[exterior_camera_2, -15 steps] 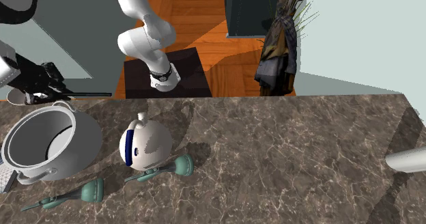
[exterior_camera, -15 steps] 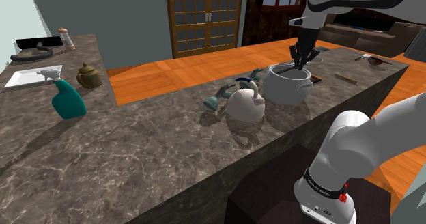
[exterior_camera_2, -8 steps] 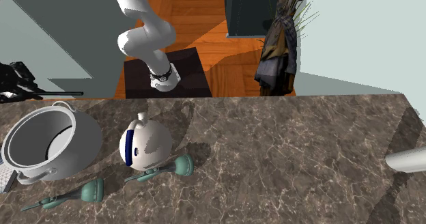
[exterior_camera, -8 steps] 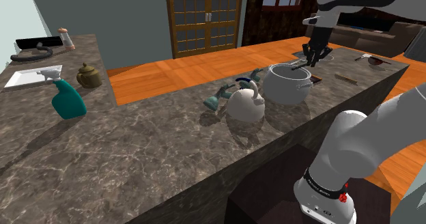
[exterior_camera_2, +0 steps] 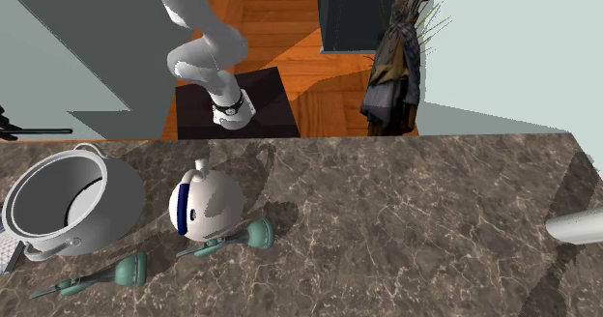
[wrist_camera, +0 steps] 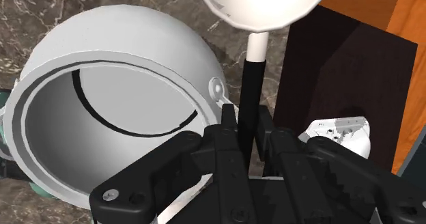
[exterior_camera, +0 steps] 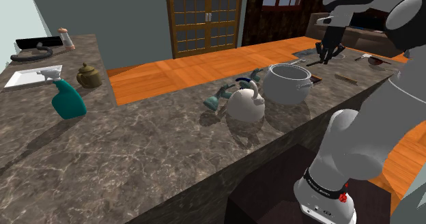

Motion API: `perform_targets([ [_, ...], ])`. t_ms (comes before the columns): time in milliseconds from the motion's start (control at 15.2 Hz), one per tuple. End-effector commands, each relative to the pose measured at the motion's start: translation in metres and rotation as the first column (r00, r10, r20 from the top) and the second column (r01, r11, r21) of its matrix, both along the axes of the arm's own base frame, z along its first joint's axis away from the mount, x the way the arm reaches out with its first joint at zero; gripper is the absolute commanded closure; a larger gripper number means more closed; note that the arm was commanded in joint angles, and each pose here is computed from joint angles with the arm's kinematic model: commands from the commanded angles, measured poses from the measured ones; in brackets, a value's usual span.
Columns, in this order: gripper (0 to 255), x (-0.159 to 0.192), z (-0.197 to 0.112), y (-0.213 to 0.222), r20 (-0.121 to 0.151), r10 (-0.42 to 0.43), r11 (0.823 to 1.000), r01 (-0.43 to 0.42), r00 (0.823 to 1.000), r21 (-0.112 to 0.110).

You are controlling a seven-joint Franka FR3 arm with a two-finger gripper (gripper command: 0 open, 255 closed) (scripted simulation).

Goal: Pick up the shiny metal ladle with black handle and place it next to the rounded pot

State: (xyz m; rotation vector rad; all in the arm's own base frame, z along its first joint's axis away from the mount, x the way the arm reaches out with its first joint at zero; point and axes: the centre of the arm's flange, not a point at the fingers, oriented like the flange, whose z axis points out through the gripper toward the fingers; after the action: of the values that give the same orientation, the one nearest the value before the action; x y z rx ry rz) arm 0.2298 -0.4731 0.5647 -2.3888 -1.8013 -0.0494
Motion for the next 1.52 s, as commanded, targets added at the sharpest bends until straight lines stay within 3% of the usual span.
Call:
perform_targets([
  [0,255,-0.009,0.003,-0.025,0.001,0.004,1.0,-0.004,1.0,-0.006],
  [858,255,-0.062,0.003,-0.189,0.001,0.004,1.0,-0.004,1.0,-0.006],
  [1452,255,-0.062,-0.045,-0.189,0.001,0.004,1.0,-0.004,1.0,-0.006],
])
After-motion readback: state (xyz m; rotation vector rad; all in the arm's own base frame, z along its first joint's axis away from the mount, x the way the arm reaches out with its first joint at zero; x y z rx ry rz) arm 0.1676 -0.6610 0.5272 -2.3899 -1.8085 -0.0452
